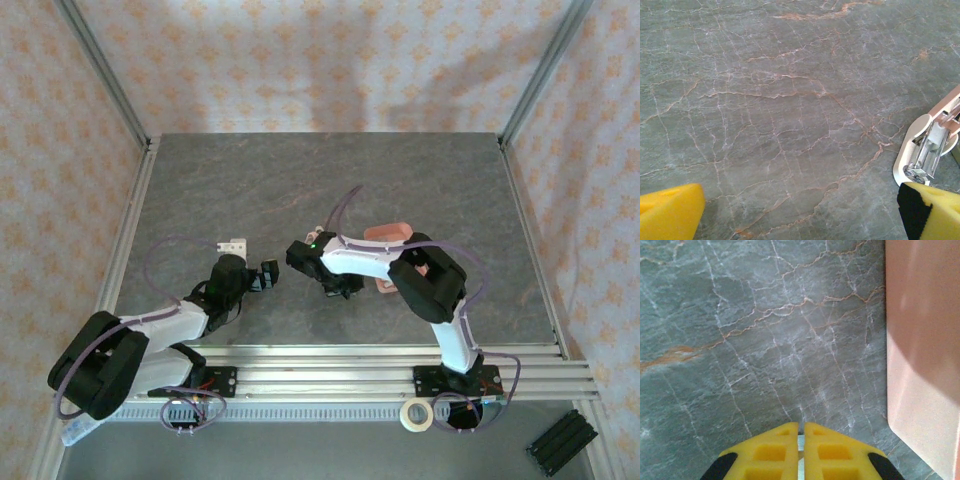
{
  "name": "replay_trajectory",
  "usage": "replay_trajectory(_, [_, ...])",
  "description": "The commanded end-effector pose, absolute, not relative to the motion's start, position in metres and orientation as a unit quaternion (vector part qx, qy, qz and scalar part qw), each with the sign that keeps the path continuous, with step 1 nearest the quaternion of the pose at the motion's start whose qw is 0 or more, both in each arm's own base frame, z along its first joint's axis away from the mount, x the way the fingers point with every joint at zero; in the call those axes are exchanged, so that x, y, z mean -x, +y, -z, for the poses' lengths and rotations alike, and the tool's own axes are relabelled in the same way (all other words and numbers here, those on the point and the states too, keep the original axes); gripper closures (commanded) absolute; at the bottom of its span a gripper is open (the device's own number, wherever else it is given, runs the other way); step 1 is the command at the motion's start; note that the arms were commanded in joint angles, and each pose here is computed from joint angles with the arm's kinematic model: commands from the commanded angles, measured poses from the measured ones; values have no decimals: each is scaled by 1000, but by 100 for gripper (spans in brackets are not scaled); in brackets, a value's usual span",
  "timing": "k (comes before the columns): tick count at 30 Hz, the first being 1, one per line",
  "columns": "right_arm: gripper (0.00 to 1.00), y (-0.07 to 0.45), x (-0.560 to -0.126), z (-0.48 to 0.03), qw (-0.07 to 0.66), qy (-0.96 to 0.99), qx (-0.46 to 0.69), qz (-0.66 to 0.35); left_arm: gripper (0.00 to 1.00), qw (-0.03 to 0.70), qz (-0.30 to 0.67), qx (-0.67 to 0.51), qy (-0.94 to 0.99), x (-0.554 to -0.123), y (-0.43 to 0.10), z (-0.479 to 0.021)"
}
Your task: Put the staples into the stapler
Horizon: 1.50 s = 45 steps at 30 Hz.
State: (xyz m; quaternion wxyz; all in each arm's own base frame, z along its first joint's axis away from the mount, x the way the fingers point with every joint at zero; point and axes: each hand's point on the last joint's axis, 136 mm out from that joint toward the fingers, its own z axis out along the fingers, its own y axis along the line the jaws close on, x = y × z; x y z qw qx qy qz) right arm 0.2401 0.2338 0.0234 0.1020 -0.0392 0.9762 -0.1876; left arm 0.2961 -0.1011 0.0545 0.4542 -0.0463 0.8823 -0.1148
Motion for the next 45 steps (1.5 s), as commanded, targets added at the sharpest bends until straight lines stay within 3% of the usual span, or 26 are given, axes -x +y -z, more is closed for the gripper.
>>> replay_trajectory(1, [91, 246, -237, -14, 96, 979, 46, 177, 0, 459, 121, 49, 879, -299, -104, -62])
replay_trajectory(8, [88, 259, -234, -11, 95, 982, 46, 154, 0, 459, 122, 48, 879, -298, -104, -62])
replay_trajectory(16, [79, 270, -240, -27, 120, 984, 46, 125, 0, 459, 132, 45, 877, -299, -108, -65])
replay_trajectory(24, [73, 266, -252, -78, 188, 977, 34, 92, 0, 448, 203, 17, 871, -307, -139, -84])
replay_trajectory(32, [70, 242, -247, -104, 231, 973, -18, 6, 7, 391, 290, -3, 874, -320, -183, -91])
replay_trajectory(45, [67, 211, -241, -107, 241, 968, -60, -42, 13, 316, 310, -28, 896, -345, -217, -66])
